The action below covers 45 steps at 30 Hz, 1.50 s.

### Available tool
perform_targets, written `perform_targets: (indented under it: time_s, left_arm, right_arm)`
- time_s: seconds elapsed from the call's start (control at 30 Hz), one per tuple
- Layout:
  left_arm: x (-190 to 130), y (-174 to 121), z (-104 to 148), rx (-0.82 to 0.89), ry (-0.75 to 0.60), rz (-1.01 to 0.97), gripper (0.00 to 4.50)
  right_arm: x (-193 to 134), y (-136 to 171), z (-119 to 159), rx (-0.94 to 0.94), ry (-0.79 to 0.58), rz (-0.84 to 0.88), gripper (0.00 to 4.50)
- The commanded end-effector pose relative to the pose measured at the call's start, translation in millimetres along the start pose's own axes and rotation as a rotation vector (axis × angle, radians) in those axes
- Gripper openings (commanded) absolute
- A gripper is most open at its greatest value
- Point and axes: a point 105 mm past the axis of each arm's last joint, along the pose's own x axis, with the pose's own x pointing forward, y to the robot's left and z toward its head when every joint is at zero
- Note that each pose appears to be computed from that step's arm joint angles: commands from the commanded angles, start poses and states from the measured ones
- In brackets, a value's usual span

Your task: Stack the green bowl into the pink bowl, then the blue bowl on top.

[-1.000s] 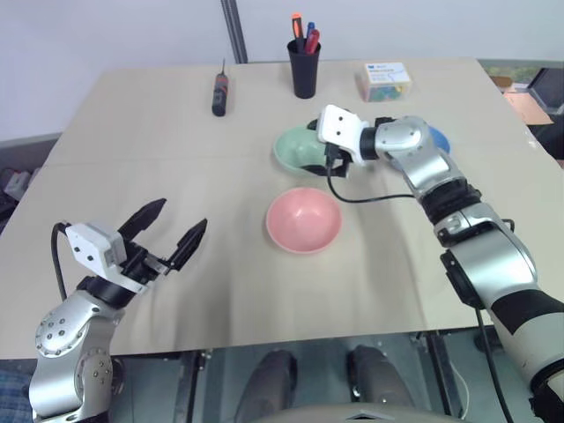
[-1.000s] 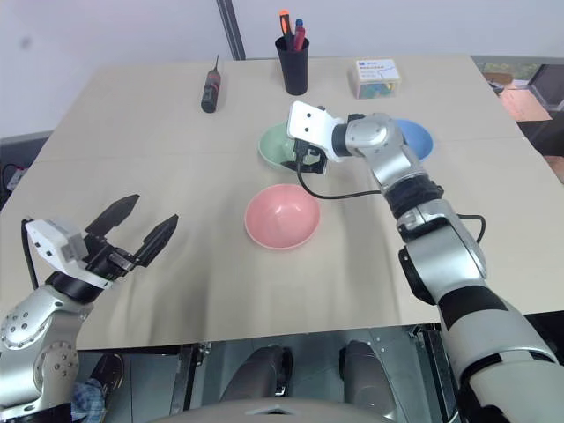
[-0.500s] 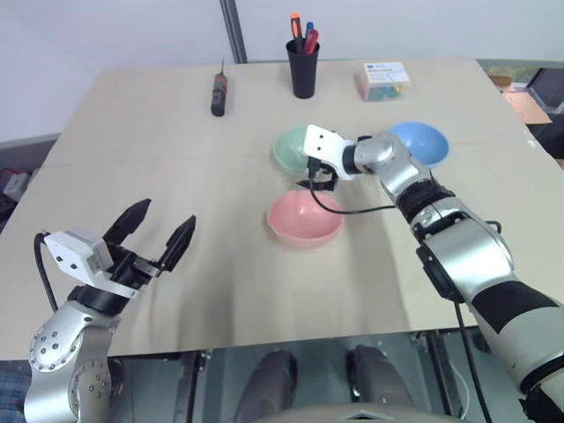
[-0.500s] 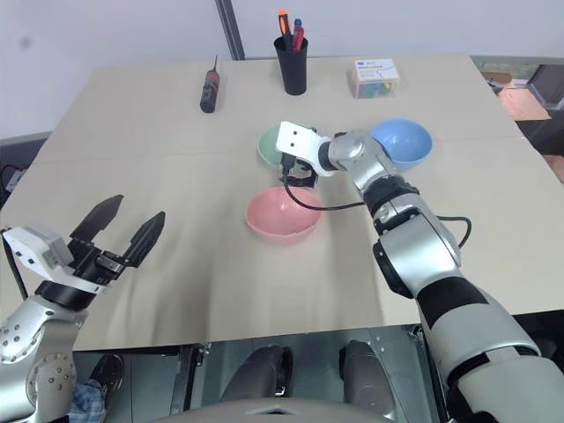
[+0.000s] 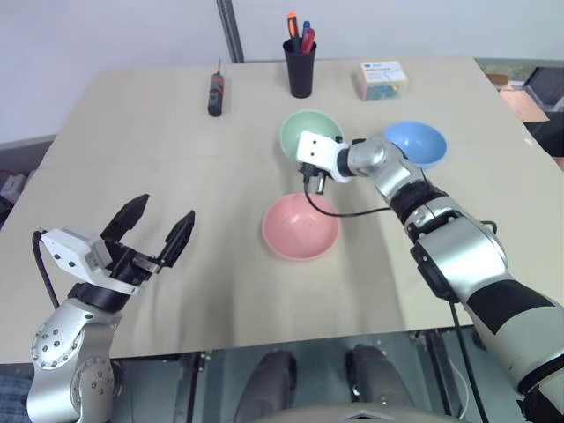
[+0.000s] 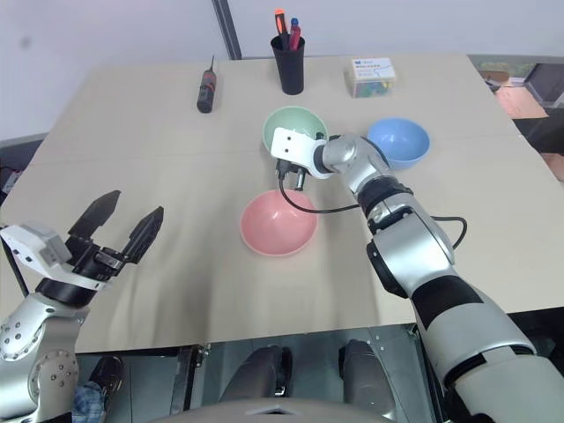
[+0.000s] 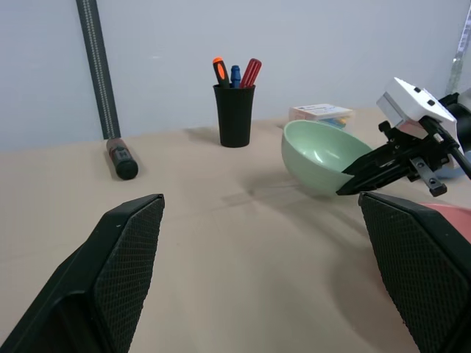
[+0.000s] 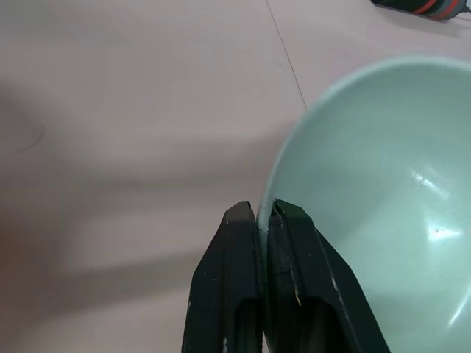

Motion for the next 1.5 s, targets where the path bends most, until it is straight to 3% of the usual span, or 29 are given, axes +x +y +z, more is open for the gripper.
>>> perform_targets:
  time_s: [0.03,0.33,0.5,0.63,1.03,1.1,1.17,1.3,1.5]
  left_arm:
    - [4,-5,10,0.023,-0.044,-0.031,4.50]
    - [12,-8,8,0.021,-0.032,-0.103,4.50]
    - [25,-3,7,0.021,-0.022,-0.171,4.50]
    - [33,-6,3,0.024,0.001,-0.264,4.50]
    - [44,-23,0,-0.034,0.047,-0.539,4.50]
    - [45,-23,0,-0.038,0.045,-0.548,4.50]
    - [46,-24,0,-0.044,0.044,-0.561,4.50]
    - [47,-25,-1,-0.055,0.044,-0.580,4.50]
    - [52,-30,1,-0.061,0.022,-0.589,4.50]
  right_arm:
    - [-7,-16,25,-0.084,-0.067,-0.043,0.05]
    - [-59,2,57,-0.310,-0.248,0.240,0.05]
    - [-98,47,81,-0.396,-0.303,0.438,0.05]
    - [-111,84,79,-0.407,-0.288,0.550,0.05]
    - [-121,110,71,-0.370,-0.208,0.579,0.05]
    - [-122,109,72,-0.352,-0.199,0.567,0.91]
    - [-125,111,72,-0.335,-0.197,0.582,1.35]
    - [-125,107,71,-0.323,-0.183,0.548,3.15]
    - [-134,69,74,-0.254,-0.184,0.391,3.15]
